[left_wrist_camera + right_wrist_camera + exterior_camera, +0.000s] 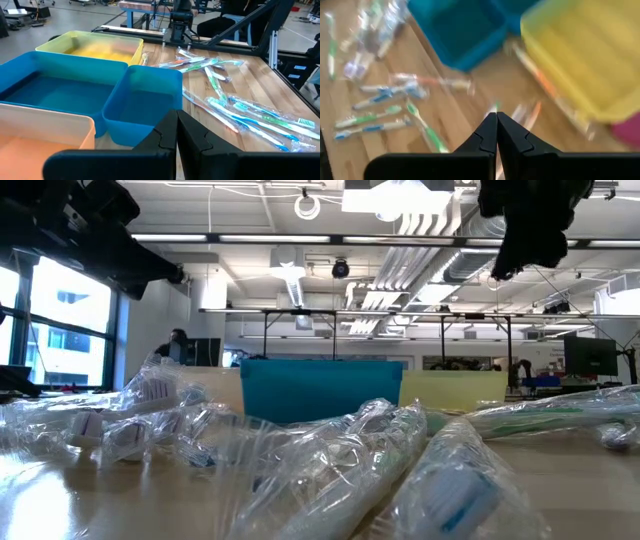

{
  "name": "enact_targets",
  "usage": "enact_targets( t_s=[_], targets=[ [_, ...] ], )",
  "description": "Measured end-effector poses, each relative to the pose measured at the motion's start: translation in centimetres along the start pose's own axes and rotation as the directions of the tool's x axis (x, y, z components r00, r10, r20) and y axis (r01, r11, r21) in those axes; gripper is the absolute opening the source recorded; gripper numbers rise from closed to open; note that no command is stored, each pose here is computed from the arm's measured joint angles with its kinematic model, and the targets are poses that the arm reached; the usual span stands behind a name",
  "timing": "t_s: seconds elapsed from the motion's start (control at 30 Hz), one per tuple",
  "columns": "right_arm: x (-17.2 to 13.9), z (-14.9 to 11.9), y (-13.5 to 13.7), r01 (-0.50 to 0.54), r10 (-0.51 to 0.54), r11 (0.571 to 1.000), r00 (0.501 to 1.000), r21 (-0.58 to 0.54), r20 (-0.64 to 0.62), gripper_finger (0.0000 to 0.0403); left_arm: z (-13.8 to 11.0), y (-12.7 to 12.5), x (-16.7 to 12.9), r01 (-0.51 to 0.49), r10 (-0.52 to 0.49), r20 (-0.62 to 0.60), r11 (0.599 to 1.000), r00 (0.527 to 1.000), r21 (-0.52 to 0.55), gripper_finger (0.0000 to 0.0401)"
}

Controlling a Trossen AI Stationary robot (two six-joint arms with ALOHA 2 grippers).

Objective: Pick & Place Toothbrushes
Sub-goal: Put the green toothbrush into the top blue bin

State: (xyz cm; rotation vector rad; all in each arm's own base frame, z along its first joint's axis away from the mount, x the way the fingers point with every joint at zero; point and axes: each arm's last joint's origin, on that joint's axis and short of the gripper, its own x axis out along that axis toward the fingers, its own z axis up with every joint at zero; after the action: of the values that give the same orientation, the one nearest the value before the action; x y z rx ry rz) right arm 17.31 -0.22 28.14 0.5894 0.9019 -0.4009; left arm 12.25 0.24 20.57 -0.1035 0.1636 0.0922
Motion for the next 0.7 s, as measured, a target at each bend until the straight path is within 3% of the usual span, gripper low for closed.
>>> enact_targets(
  t_s=[0.17, 0.7],
  targets=[
    [1.6, -0.2, 0.2, 0.032, -0.027, 0.999, 0.992, 0.041, -0.127, 0.0002, 0.0, 0.0, 0.0, 0.000, 0.000, 0.000, 1.000, 1.000, 0.000, 0.0000],
    [5.5, 0.4, 1.1, 0.100, -0.082, 0.992, 0.977, 0.081, -0.194, 0.0002, 0.0, 0.0, 0.0, 0.000, 0.000, 0.000, 1.000, 1.000, 0.000, 0.0000]
  ],
)
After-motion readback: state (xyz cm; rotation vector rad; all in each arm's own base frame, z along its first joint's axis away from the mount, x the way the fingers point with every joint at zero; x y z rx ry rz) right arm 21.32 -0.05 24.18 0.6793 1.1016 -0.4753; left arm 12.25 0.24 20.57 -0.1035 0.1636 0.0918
